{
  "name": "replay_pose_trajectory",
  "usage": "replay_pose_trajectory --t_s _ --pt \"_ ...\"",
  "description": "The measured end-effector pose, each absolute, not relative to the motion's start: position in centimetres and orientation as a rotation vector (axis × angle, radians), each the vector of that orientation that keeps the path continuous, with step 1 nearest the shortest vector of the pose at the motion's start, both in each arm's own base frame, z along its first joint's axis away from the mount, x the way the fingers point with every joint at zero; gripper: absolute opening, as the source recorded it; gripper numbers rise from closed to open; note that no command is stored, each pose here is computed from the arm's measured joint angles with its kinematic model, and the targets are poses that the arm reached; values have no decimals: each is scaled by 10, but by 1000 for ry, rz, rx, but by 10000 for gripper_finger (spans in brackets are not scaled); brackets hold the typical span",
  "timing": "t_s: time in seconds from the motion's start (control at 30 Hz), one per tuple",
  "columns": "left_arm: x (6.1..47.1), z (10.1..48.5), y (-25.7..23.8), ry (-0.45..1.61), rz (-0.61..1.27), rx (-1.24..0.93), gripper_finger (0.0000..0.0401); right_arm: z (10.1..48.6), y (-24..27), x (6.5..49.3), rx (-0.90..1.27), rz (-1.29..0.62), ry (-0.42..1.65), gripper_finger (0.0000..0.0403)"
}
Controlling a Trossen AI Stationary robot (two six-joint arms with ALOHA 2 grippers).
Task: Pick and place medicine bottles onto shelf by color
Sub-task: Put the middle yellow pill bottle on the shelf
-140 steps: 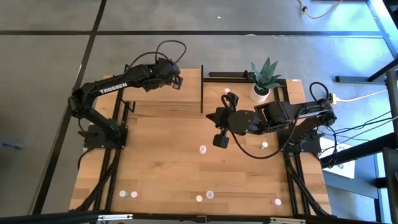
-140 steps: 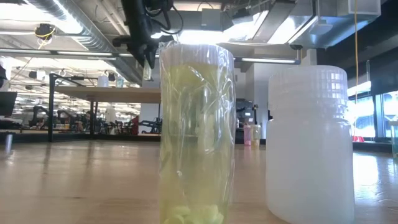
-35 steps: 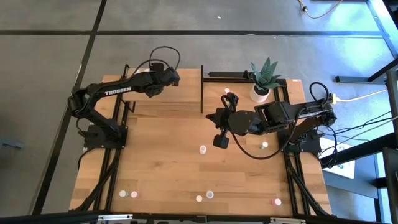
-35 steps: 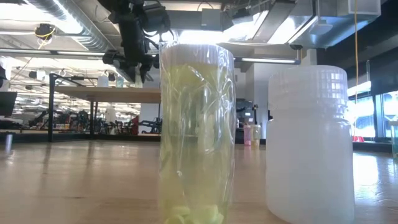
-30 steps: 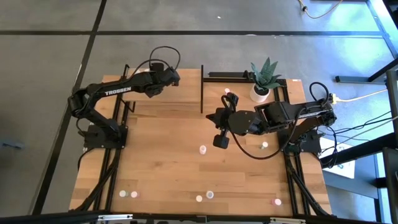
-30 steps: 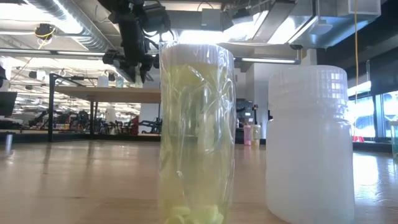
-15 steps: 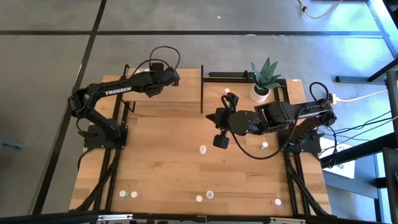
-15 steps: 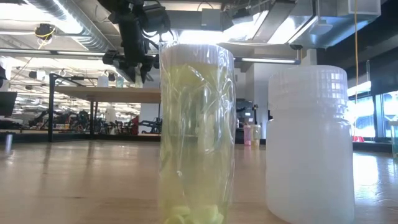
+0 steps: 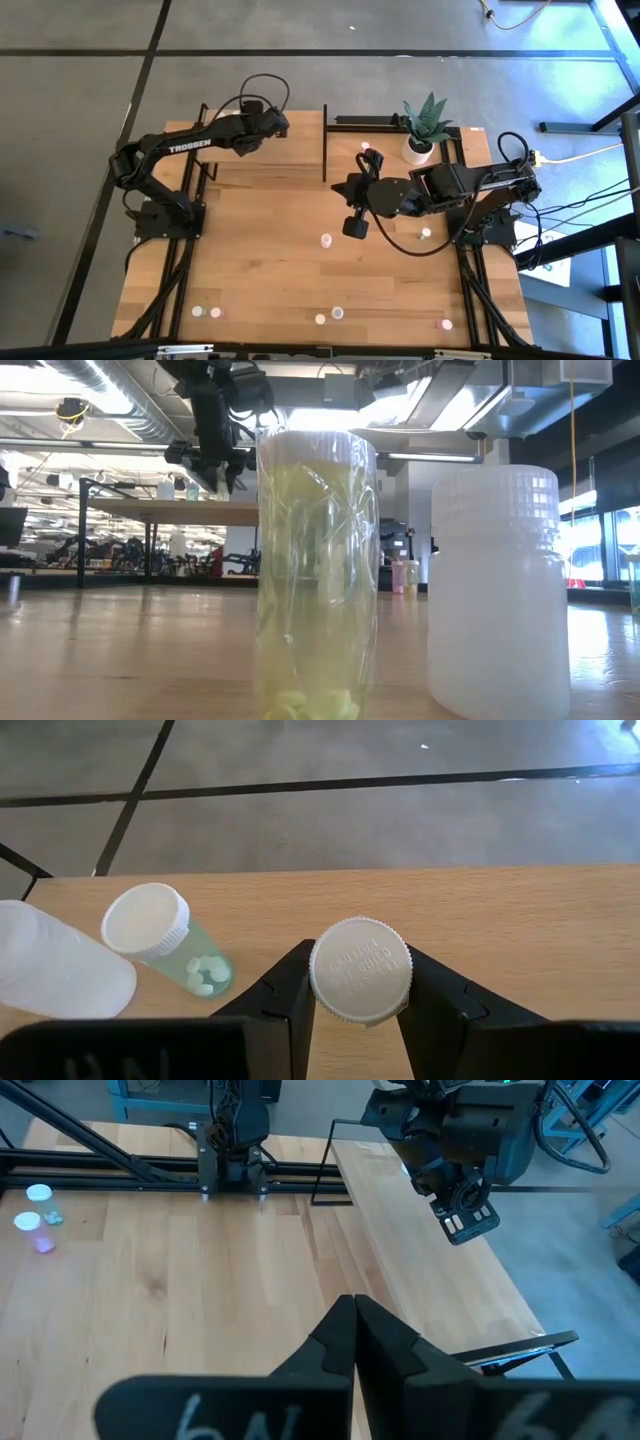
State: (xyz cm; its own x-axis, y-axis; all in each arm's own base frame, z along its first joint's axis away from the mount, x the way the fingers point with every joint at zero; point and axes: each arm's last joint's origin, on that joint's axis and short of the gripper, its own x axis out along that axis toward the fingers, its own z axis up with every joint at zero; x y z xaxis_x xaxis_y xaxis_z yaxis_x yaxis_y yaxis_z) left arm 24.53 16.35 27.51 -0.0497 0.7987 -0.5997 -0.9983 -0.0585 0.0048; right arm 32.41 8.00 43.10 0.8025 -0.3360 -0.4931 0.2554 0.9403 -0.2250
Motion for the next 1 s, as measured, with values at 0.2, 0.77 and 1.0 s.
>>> replay_pose_trajectory --t_s 0.2,0.77,1.0 --pt "245 275 163 498 1569 -518 110 431 80 324 -151 -318 555 8" --pt "245 275 163 498 1567 -521 161 431 80 324 -150 -318 555 8" --pt "245 275 163 498 1567 -520 161 431 80 324 -150 -318 555 8"
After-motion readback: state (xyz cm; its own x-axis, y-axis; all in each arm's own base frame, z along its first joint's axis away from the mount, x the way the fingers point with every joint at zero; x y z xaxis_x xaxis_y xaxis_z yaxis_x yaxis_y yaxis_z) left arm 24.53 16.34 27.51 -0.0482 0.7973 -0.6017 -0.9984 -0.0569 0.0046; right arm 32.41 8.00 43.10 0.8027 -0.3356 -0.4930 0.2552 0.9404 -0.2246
